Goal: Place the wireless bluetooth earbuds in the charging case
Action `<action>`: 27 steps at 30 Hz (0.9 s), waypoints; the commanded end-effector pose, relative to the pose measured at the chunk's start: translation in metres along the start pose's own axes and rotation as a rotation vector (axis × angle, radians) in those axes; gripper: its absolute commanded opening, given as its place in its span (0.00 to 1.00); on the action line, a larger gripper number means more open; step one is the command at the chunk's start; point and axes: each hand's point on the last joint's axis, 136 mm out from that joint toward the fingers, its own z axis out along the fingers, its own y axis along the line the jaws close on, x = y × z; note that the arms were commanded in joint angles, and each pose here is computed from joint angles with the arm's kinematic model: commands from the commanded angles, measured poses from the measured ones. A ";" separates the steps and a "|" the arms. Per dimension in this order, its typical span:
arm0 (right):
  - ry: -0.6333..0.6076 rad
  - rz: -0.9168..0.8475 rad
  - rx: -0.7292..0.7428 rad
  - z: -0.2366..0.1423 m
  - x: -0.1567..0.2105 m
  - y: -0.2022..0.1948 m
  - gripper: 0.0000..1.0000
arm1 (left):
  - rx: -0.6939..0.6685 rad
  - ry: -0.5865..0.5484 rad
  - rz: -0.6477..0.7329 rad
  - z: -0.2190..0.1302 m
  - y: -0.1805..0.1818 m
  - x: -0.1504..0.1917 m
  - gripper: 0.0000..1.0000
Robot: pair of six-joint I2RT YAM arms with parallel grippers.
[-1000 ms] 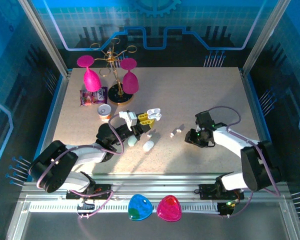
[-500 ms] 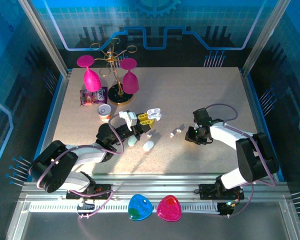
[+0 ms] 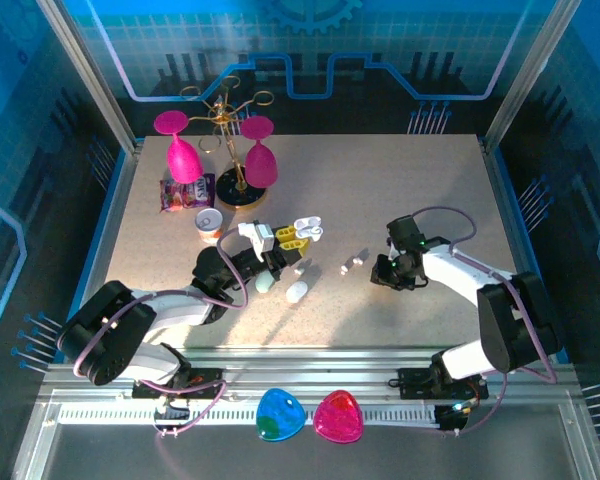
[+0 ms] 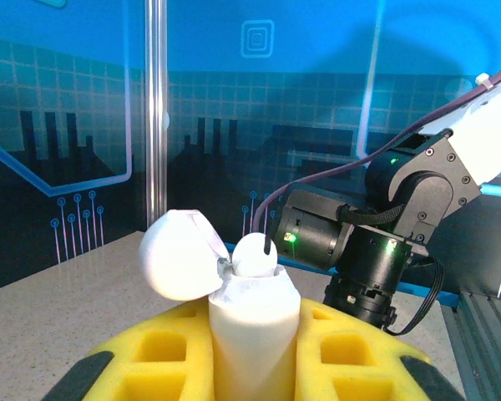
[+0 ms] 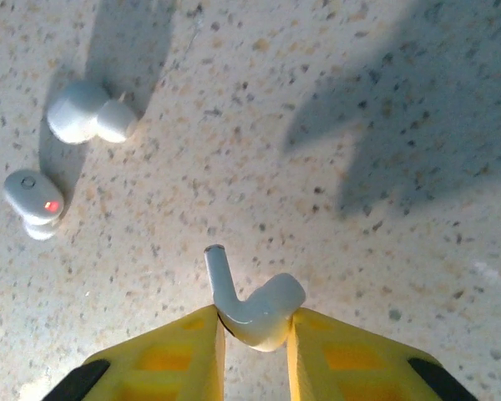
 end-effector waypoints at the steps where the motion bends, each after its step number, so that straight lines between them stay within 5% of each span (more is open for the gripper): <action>1: 0.071 -0.034 -0.019 -0.008 0.014 0.008 0.25 | 0.020 -0.020 0.020 0.002 -0.002 -0.005 0.03; 27: 0.069 -0.249 -0.359 -0.095 0.032 0.105 0.26 | -0.022 0.169 0.275 0.011 0.033 0.078 0.03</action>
